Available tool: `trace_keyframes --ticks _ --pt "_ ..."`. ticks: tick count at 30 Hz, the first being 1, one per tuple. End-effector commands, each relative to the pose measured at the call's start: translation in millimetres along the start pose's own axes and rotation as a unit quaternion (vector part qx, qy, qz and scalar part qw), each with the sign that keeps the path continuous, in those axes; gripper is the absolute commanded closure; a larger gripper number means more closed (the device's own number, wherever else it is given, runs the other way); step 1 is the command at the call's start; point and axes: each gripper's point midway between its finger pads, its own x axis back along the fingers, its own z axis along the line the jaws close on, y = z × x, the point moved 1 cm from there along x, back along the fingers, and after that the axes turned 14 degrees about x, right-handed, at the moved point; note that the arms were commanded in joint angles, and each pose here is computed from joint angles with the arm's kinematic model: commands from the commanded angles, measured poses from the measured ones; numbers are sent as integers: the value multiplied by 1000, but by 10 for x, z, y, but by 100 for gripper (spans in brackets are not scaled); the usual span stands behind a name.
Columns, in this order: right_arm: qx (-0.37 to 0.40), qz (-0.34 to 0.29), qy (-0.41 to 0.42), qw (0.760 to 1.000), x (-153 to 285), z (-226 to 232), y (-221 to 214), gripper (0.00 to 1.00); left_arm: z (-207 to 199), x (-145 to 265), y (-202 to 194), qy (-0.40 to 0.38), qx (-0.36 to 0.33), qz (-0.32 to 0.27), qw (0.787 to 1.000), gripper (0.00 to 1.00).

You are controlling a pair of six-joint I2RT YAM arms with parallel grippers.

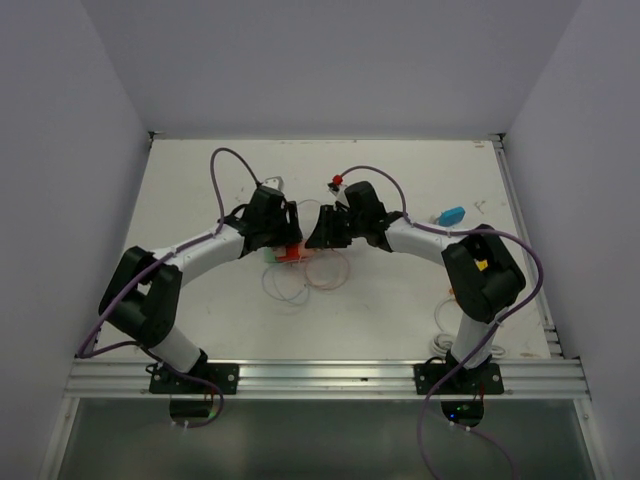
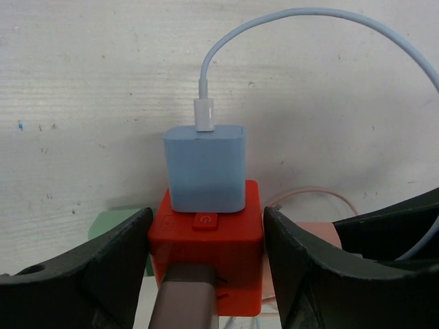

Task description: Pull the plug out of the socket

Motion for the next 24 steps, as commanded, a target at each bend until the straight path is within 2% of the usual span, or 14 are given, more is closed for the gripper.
trace_keyframes --ticks 1,3,4,6,7,9,10,11,12,14,18,22,24 --pt "30 -44 28 998 97 226 285 100 -107 5 91 -12 11 -6 1000 33" --pt "27 -44 32 998 86 230 268 100 -95 14 85 -11 9 -6 1000 40" --pt "23 -47 37 998 81 246 278 97 -107 29 102 -14 10 -9 1000 50" --pt "14 -47 51 997 71 285 267 94 -120 64 131 -17 6 -16 1000 60" --pt "11 -47 57 997 69 302 262 89 -111 79 143 -17 2 -20 1000 70" --pt "1 -46 74 996 62 356 246 80 -146 124 196 -25 -2 -31 999 83" --pt "-3 -48 79 996 71 375 258 75 -145 141 225 -25 -4 -37 999 93" --pt "-6 -47 84 995 73 387 245 65 -150 156 240 -27 -11 -41 999 97" --pt "-9 -48 92 995 78 415 257 61 -184 201 287 -34 -14 -51 998 100" --pt "-12 -51 97 994 88 441 278 51 -208 242 336 -40 -21 -62 997 100" --pt "-17 -57 106 993 98 494 345 44 -315 354 452 -65 -25 -87 994 100" --pt "-22 -58 120 991 75 534 378 43 -380 422 516 -80 -35 -99 991 100" --pt "-20 -58 121 991 64 536 387 47 -399 450 542 -85 -39 -105 990 100"
